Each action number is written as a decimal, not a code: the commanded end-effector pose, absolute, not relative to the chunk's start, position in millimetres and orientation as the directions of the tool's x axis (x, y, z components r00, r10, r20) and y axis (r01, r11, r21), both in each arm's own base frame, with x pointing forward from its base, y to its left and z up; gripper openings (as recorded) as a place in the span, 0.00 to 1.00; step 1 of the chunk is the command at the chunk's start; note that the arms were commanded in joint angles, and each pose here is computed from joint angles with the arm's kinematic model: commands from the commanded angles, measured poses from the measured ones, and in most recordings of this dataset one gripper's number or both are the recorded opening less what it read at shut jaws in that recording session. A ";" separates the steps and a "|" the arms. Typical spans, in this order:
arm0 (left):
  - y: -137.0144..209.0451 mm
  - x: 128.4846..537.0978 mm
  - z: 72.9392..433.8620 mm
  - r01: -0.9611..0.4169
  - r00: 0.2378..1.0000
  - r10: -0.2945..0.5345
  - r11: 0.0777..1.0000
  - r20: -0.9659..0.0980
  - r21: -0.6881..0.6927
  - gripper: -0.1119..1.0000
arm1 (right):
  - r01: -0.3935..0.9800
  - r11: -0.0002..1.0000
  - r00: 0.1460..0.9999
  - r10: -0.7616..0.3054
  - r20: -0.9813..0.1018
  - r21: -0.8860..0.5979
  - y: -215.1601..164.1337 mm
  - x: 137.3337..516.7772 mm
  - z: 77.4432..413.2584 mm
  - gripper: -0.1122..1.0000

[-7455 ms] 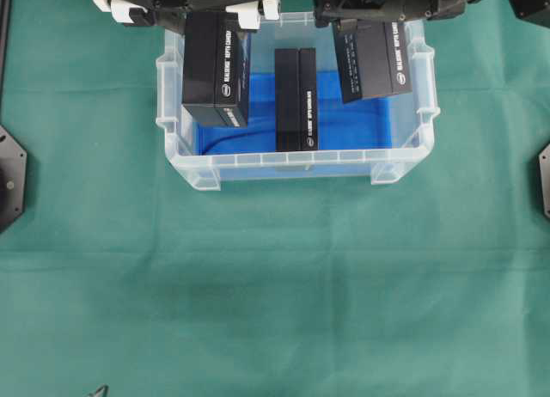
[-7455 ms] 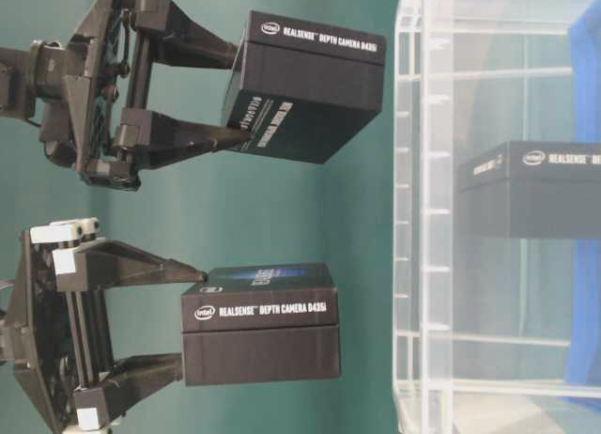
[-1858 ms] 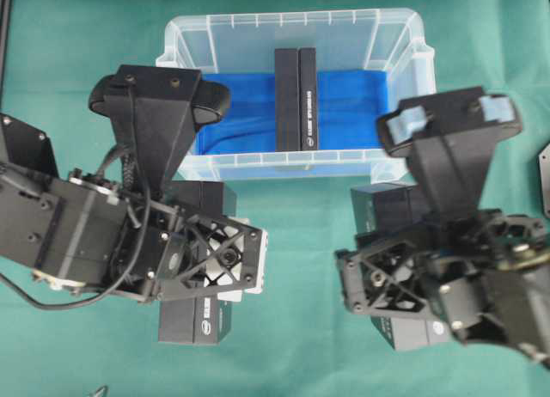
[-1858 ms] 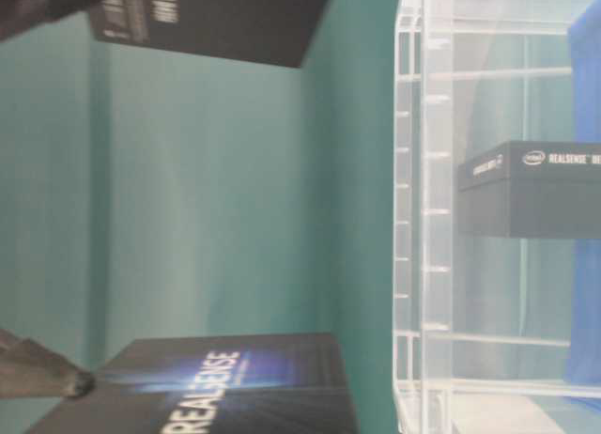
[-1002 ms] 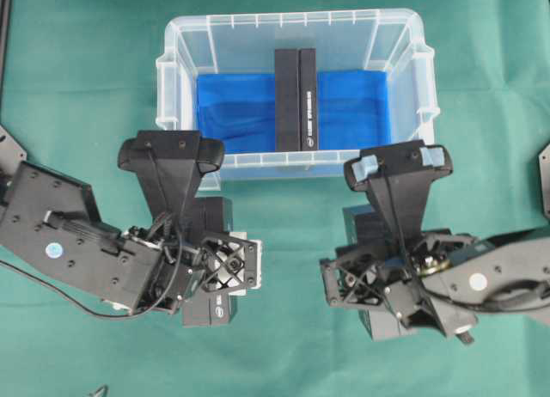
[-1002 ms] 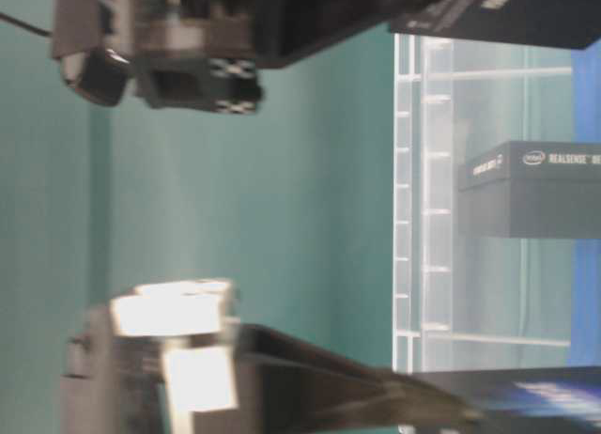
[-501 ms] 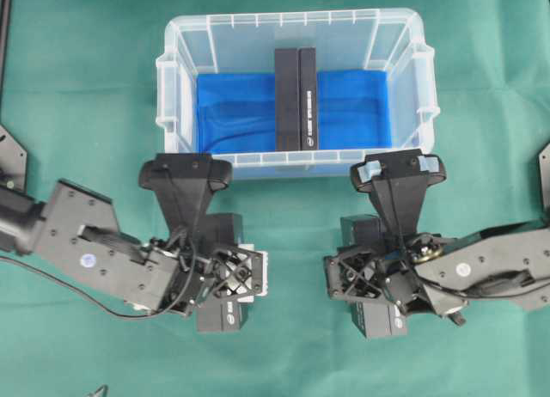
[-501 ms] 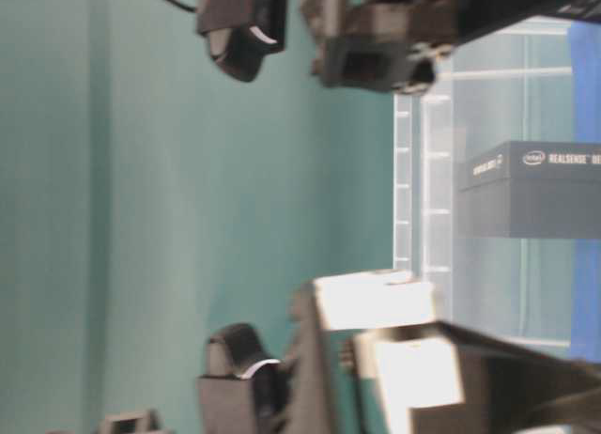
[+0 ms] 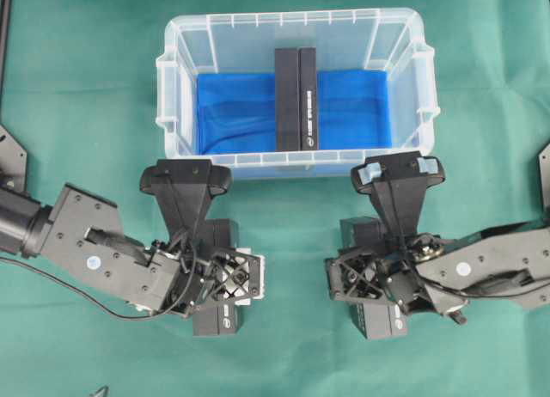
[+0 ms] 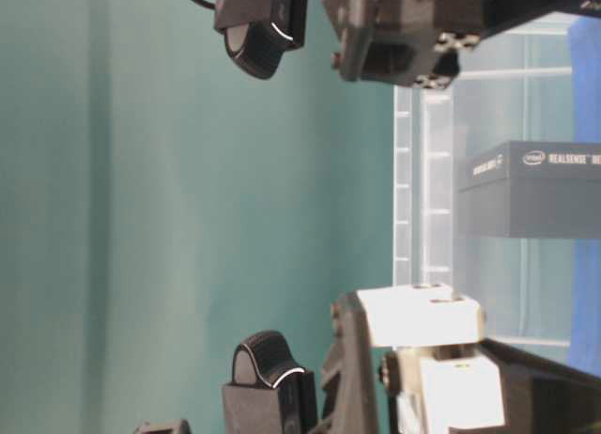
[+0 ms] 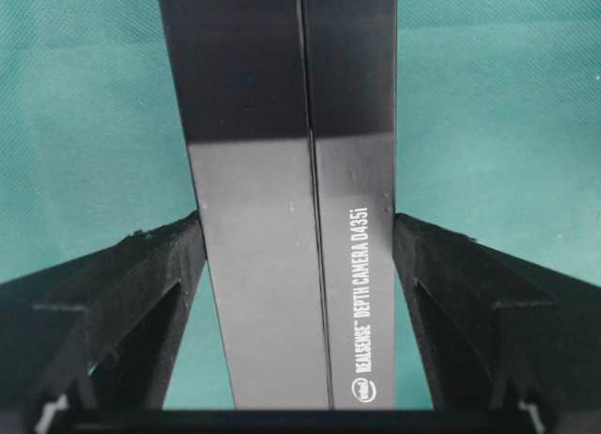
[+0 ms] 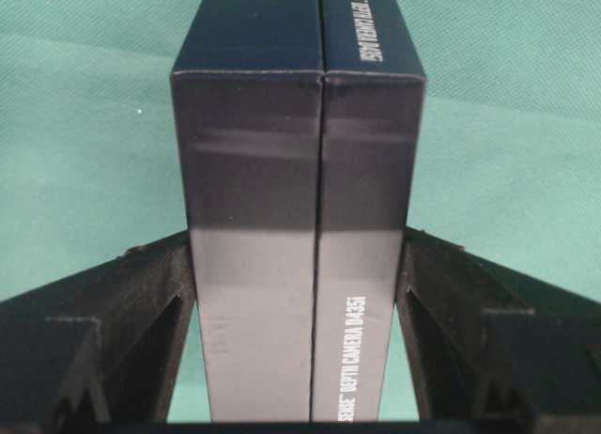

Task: Take the box out of the case with both arms.
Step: 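Lower both held boxes onto the green cloth in front of the case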

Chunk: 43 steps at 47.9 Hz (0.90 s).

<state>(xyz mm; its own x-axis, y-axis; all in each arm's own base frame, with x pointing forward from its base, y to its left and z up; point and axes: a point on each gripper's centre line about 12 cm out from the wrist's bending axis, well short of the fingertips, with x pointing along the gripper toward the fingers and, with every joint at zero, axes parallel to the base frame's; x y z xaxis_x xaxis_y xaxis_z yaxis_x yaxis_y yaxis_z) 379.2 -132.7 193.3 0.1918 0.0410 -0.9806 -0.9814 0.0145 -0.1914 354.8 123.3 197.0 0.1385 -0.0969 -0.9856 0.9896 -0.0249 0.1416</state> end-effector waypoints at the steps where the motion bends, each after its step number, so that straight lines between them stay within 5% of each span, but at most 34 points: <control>1: -134.1 379.9 209.6 -0.971 0.237 0.024 0.014 -0.971 -0.237 0.68 | 0.984 -0.020 0.172 -0.095 -0.980 0.175 122.7 356.8 206.8 0.70; 23: -143.7 371.2 205.7 -0.970 0.243 -0.047 -0.008 -0.969 -0.243 0.68 | 0.982 -0.007 0.186 -0.111 -0.976 0.187 121.9 358.0 207.3 0.71; 31: -146.5 373.4 206.6 -0.965 0.263 -0.056 -0.004 -0.963 -0.263 0.90 | 0.983 -0.009 0.182 -0.112 -0.977 0.184 122.2 357.3 207.2 0.96; 43: -146.3 373.3 206.6 -0.965 0.262 -0.054 -0.006 -0.964 -0.262 0.90 | 0.983 -0.009 0.182 -0.112 -0.977 0.184 122.3 357.4 207.6 0.94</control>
